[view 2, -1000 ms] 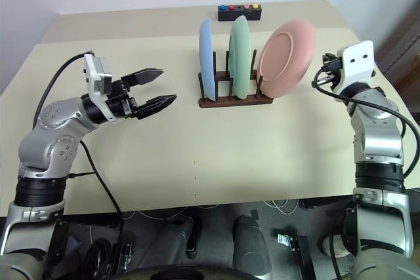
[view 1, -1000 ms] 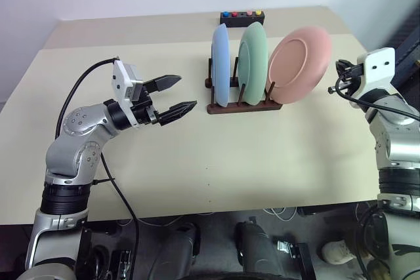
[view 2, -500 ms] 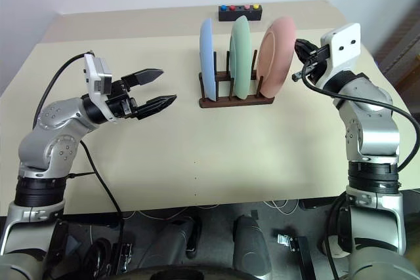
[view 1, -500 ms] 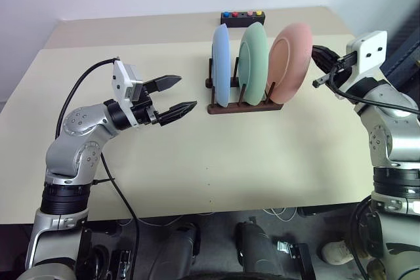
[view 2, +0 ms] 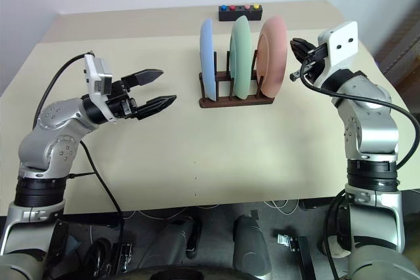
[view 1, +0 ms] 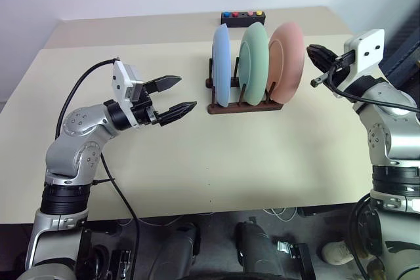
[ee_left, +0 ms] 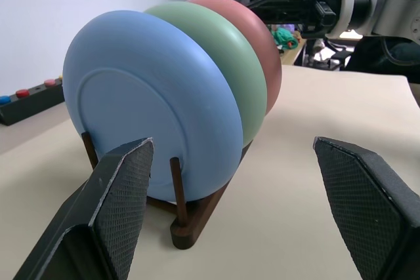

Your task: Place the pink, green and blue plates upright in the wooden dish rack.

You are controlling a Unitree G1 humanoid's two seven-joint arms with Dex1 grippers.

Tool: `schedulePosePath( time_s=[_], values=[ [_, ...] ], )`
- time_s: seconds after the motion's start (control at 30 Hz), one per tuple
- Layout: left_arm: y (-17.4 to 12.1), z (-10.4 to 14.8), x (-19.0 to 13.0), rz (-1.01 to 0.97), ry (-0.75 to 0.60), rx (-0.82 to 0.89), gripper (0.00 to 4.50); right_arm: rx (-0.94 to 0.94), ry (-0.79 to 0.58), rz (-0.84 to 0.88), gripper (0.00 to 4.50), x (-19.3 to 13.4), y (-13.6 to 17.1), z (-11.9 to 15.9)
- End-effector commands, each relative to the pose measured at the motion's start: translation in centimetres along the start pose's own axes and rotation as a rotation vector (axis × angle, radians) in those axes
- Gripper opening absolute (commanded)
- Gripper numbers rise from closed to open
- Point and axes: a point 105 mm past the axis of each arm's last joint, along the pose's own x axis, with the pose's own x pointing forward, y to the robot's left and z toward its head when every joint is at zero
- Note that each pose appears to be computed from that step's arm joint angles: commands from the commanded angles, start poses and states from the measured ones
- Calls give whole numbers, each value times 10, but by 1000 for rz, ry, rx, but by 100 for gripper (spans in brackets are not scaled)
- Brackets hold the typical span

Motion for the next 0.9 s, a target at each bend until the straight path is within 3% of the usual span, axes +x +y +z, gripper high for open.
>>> schedulePosePath(
  time_s=[0.03, 0.2, 0.23, 0.3, 0.53, 0.6, 0.7, 0.9],
  values=[
    [3, 9, -2, 12, -14, 42, 401, 78, -122, -108, 6, -5, -28, 32],
    [10, 9, -4, 32, -1, 62, 401, 125, -141, -144, 6, -18, -46, 37],
    [13, 8, -6, 38, 4, 66, 401, 180, -173, -123, 29, -25, -49, 42],
    [19, 8, -8, 48, 13, 76, 401, 239, -220, -38, 90, -37, -43, 51],
    [36, 7, -14, 73, 30, 101, 401, 276, -277, 232, 441, -57, -3, 73],
    [42, 8, -18, 82, 34, 109, 401, 290, -272, 374, 447, -62, 22, 77],
    [46, 7, -23, 76, 35, 107, 401, 289, -180, 548, 447, -70, 56, 62],
    [47, 3, -41, 75, 87, 132, 401, 267, -74, 665, 447, -82, 78, 37]
  ],
)
